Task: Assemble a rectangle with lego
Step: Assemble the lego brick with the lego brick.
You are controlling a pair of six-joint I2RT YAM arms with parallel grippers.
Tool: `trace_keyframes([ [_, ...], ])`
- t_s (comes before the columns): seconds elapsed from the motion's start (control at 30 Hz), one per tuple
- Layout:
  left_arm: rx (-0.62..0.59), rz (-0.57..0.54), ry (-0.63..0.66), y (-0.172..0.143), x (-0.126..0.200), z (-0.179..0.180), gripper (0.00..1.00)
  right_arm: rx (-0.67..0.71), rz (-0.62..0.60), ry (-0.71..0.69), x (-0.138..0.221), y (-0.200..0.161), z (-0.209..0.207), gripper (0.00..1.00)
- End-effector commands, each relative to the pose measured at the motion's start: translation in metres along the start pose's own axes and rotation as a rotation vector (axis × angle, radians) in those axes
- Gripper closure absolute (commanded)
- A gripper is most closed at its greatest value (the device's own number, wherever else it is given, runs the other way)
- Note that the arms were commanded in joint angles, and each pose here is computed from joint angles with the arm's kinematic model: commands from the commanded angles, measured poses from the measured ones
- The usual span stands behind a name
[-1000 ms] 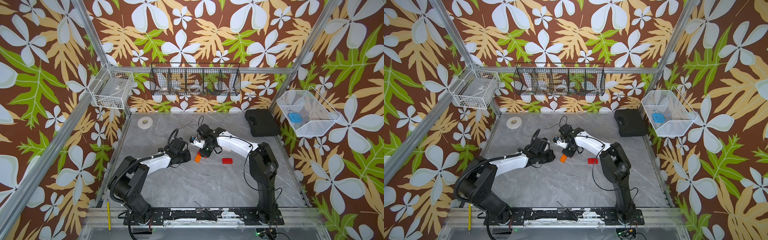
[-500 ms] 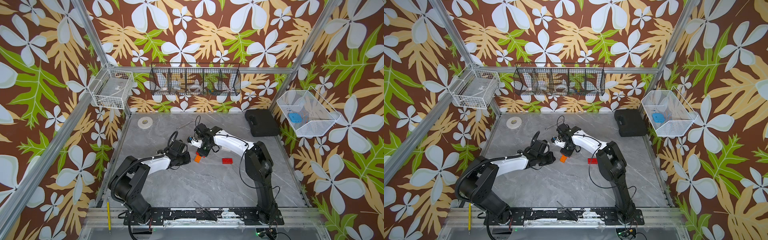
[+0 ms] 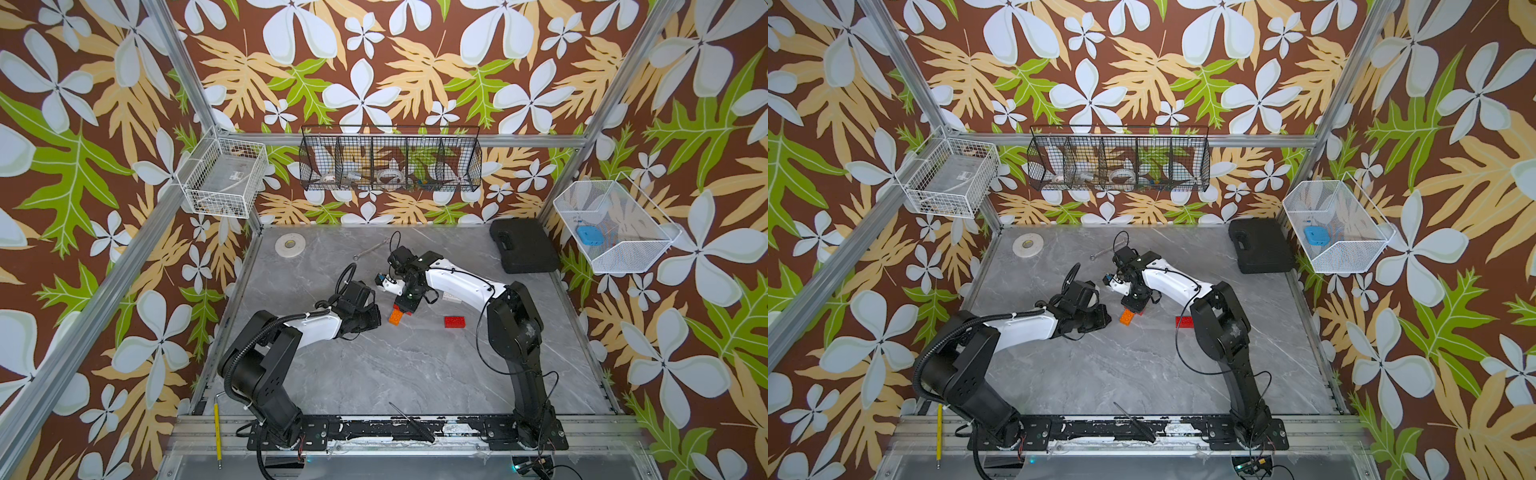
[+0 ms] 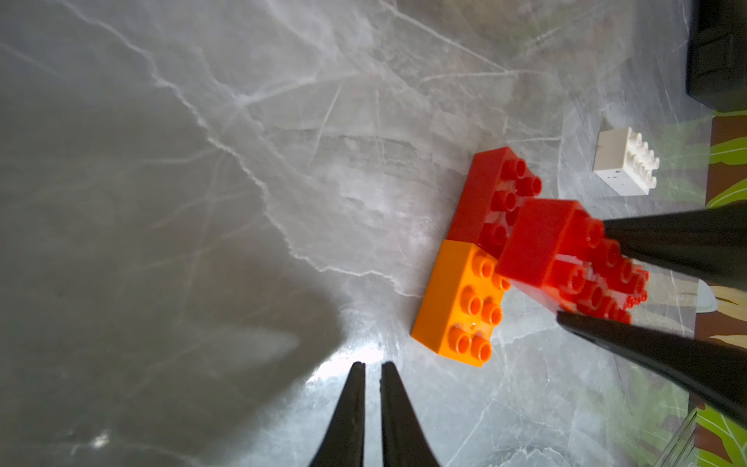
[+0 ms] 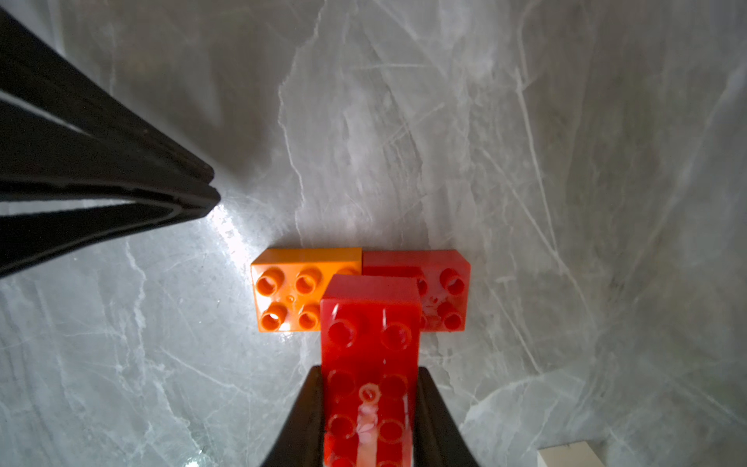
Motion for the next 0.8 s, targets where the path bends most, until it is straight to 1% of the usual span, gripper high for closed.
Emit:
trace_keyframes([
  [0.0, 0.004, -0.006, -0.017, 0.002, -0.001, -0.003, 0.87, 0.009, 0.012, 0.021, -0.002, -0.002, 0.004, 0.86],
  [0.53, 0.003, 0.012, -0.017, 0.0, -0.003, -0.002, 0.87, 0.016, 0.022, 0.024, -0.007, -0.001, 0.003, 0.87],
  [0.77, 0.003, 0.016, -0.015, -0.001, -0.004, -0.002, 0.87, 0.022, 0.053, 0.03, -0.013, -0.005, 0.003, 0.87],
])
Point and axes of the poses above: each gripper's point midway between its finger pads, its own x axis back along the fingers, its own z axis along the line the jaws close on, y = z × x, the point moved 5 cm from there along x, back along the fingers, and after that the axes turned 9 degrees about x, right-handed, at the moved point
